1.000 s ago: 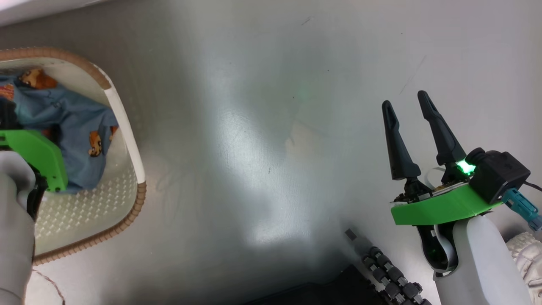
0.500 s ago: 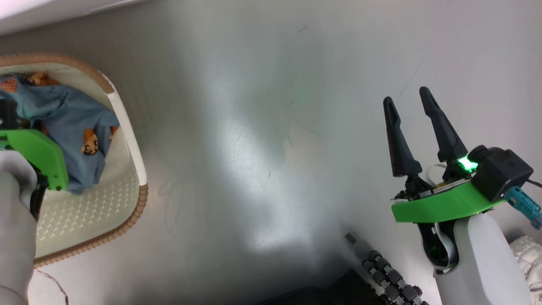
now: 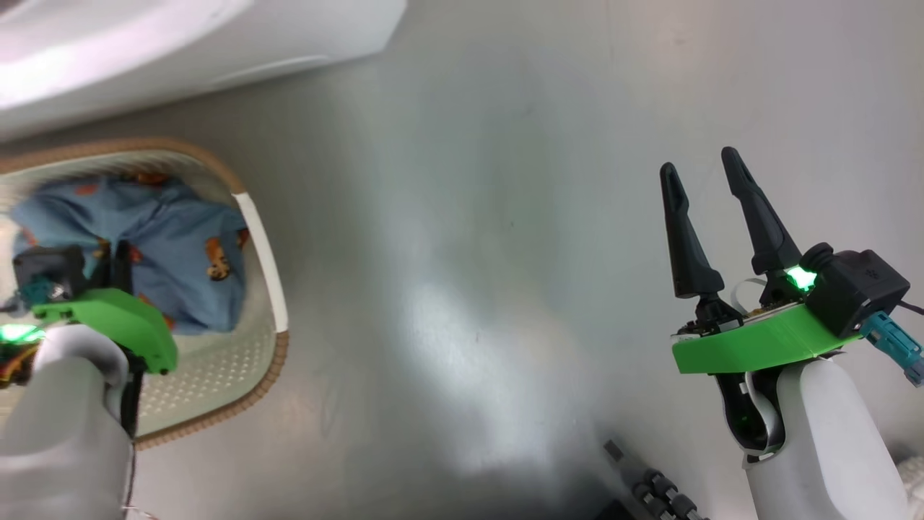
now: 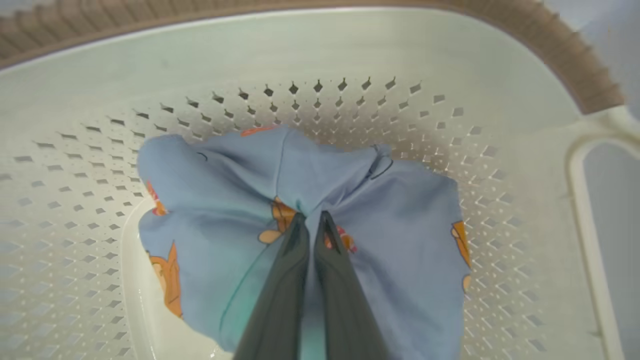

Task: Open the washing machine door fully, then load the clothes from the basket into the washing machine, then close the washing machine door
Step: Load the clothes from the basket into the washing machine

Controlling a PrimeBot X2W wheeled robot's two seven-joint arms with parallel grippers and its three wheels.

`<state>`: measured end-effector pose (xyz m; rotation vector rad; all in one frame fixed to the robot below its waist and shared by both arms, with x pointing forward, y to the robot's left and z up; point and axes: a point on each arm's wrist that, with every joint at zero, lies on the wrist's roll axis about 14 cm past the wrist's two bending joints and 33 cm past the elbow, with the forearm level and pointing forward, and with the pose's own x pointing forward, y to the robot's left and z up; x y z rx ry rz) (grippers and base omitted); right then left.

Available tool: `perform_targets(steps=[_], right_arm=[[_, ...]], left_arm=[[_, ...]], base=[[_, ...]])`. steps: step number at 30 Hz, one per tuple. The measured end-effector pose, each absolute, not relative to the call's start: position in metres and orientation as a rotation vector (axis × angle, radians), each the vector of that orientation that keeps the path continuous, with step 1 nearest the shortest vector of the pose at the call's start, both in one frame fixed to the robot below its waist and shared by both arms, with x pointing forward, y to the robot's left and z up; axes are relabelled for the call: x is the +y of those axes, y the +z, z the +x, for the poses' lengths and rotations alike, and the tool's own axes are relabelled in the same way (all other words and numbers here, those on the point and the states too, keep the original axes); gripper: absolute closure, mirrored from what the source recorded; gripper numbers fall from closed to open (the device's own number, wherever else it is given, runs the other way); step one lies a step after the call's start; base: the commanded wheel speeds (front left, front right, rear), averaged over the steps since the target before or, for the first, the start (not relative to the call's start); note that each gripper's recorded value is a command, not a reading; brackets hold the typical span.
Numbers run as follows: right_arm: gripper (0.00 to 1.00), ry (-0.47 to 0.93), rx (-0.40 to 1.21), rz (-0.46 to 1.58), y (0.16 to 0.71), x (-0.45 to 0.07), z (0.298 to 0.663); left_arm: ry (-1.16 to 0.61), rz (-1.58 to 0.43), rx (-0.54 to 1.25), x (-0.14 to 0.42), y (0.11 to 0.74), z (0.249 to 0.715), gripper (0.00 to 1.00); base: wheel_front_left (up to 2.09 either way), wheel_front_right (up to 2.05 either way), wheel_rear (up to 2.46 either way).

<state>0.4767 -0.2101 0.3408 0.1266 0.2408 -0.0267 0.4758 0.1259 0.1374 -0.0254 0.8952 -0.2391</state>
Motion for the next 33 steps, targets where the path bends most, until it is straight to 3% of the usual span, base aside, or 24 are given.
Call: perform_targets(steps=[15,33], right_arm=[[0.0,0.033,0.091,0.146,0.407,-0.19,0.485],[0.0,0.063,-0.017,0.16,0.468,-0.179,0.456]], left_arm=[[-0.121,-0.117,0.559,0.141,0.253,0.485,1.0],[-0.022,-0.135,0.146,0.171,0.408,0.46,1.0]], base=[[0.0,0.0,0.0],[0.0,0.0,0.0]])
